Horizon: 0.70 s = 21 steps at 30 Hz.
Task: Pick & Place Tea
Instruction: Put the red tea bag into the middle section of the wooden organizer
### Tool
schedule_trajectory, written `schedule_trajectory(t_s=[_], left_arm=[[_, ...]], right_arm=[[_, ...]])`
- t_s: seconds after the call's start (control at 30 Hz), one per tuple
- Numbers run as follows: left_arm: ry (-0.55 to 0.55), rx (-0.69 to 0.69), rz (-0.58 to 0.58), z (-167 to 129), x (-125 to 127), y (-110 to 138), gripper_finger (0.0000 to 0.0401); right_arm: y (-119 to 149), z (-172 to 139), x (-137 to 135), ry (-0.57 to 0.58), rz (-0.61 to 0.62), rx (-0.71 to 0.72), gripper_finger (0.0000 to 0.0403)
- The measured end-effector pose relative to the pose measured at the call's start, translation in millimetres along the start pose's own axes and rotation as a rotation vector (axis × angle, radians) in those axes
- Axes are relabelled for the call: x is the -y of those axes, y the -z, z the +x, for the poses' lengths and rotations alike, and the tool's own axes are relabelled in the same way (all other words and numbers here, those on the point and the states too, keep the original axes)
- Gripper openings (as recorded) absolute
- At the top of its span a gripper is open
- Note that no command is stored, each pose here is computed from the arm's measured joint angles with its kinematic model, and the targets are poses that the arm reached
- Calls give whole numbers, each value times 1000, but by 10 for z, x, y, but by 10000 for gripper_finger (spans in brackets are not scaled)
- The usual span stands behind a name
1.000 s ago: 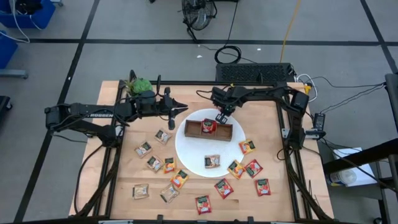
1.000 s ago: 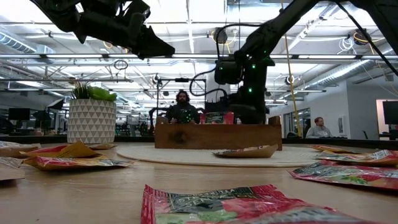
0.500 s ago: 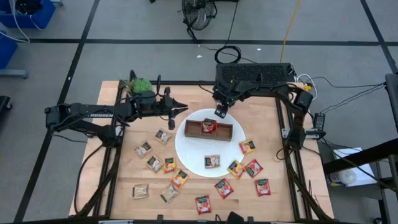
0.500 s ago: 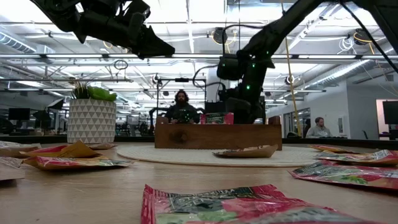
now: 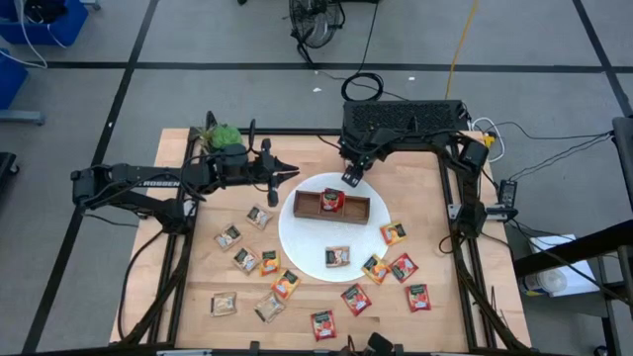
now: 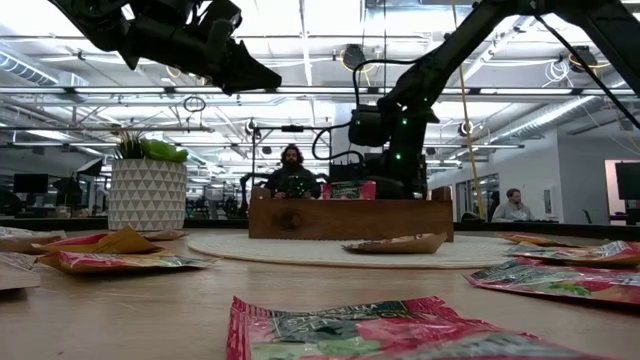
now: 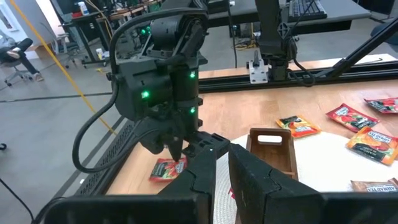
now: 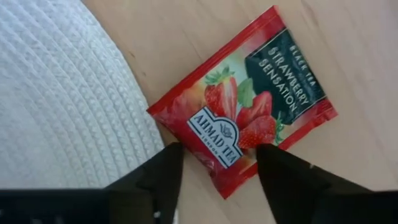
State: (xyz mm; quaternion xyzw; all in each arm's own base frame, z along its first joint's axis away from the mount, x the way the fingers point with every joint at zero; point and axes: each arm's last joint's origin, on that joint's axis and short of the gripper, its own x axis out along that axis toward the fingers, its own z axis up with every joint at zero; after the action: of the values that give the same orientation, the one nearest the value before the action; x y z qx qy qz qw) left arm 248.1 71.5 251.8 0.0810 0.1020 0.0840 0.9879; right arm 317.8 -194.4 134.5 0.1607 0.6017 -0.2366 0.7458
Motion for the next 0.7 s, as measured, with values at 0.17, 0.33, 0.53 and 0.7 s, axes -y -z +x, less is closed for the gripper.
schedule_trajectory(t_s=[0.17, 0.33, 0.53, 0.7], left_arm=[[0, 0, 0, 0, -1, 0, 49], [0, 0, 0, 0, -1, 0, 49], [0, 1, 0, 0, 0, -1, 49], [0, 1, 0, 0, 0, -1, 49]], right_arm=[[8, 7, -5, -5, -14, -7, 77], [6, 11, -23, -4, -73, -4, 13], [2, -102, -121, 73, -130, 34, 5], [-14, -541, -295, 243, -195, 164, 2]])
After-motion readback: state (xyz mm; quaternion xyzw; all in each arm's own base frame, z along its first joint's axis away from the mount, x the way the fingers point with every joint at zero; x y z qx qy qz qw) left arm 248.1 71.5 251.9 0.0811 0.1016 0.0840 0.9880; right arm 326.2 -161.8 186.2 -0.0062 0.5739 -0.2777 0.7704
